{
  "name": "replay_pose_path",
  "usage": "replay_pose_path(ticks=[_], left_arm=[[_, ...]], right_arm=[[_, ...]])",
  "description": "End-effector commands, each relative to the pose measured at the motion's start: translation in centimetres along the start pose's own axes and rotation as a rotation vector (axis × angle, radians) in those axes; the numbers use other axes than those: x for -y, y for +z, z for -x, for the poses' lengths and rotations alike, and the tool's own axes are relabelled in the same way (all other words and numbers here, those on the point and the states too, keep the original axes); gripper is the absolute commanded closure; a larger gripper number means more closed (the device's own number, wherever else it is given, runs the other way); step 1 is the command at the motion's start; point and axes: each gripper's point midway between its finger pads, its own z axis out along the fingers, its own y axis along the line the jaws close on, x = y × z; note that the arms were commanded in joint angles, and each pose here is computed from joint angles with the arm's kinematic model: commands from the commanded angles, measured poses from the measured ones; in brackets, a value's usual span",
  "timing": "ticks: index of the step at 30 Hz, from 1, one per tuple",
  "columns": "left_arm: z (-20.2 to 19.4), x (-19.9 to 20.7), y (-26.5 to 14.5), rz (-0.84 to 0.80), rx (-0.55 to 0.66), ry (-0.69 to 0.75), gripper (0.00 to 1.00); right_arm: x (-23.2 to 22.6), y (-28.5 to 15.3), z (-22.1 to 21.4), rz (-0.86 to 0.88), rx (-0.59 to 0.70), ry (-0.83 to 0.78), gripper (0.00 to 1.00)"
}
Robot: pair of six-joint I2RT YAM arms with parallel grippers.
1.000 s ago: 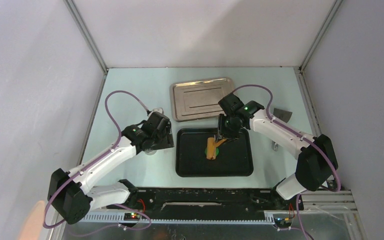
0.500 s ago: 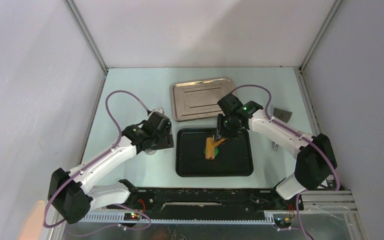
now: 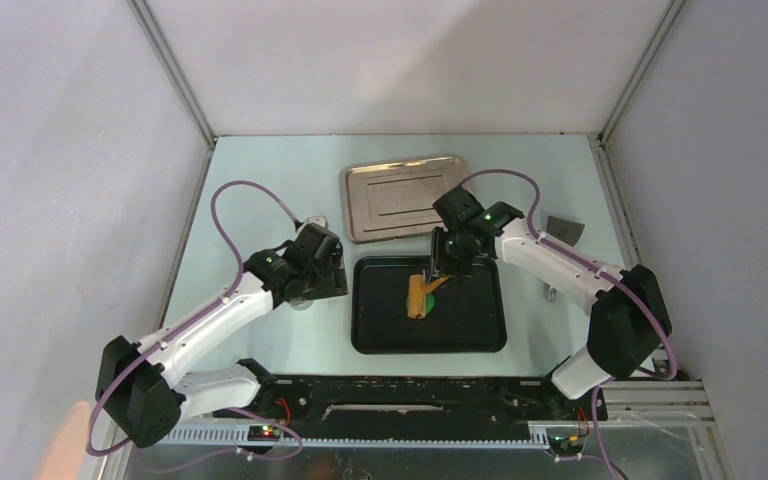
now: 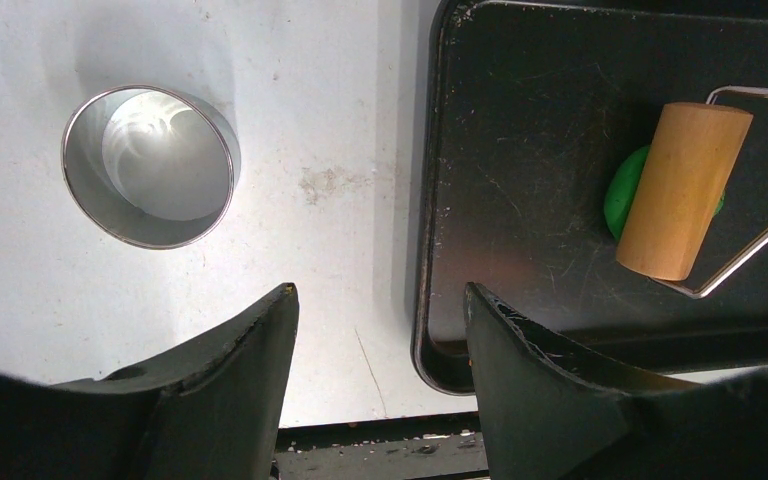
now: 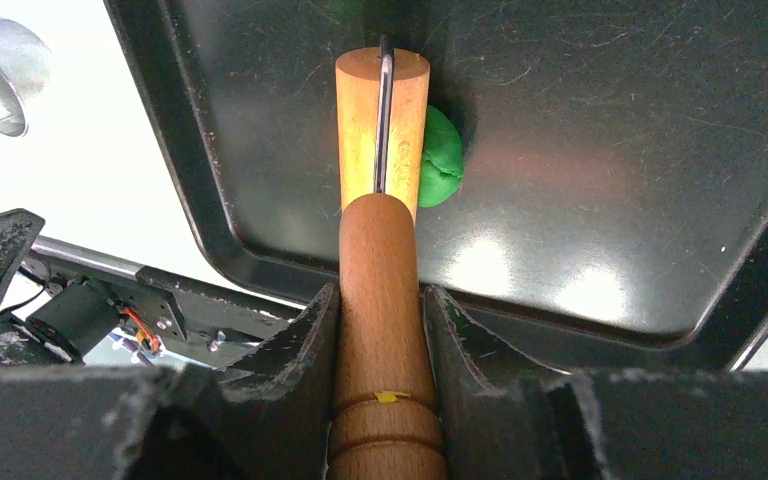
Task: Roll out the dumpling wrappers from the dough
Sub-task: Flatten out the dough on the work surface.
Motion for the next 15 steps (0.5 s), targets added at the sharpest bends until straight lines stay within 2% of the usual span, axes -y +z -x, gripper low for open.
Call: replay_pose_path(ticks=[1, 9, 15], left_arm=[[1.3, 0.3, -0.6, 0.001, 0.037, 0.009, 0.34], [1.1, 0.3, -0.3, 0.001, 0.030, 0.016, 0.34], [-0.3, 0.9, 1.3, -0.023, -0.024, 0.021, 0.35]], right_arm=[[9.1, 6.4, -4.1, -0.391, -0.139, -0.050, 1.00], [8.8, 5.1, -3.9, -0.371, -0.123, -0.044, 1.00], [9.5, 3.6, -3.8, -0.376, -0.105, -0.041, 1.00]])
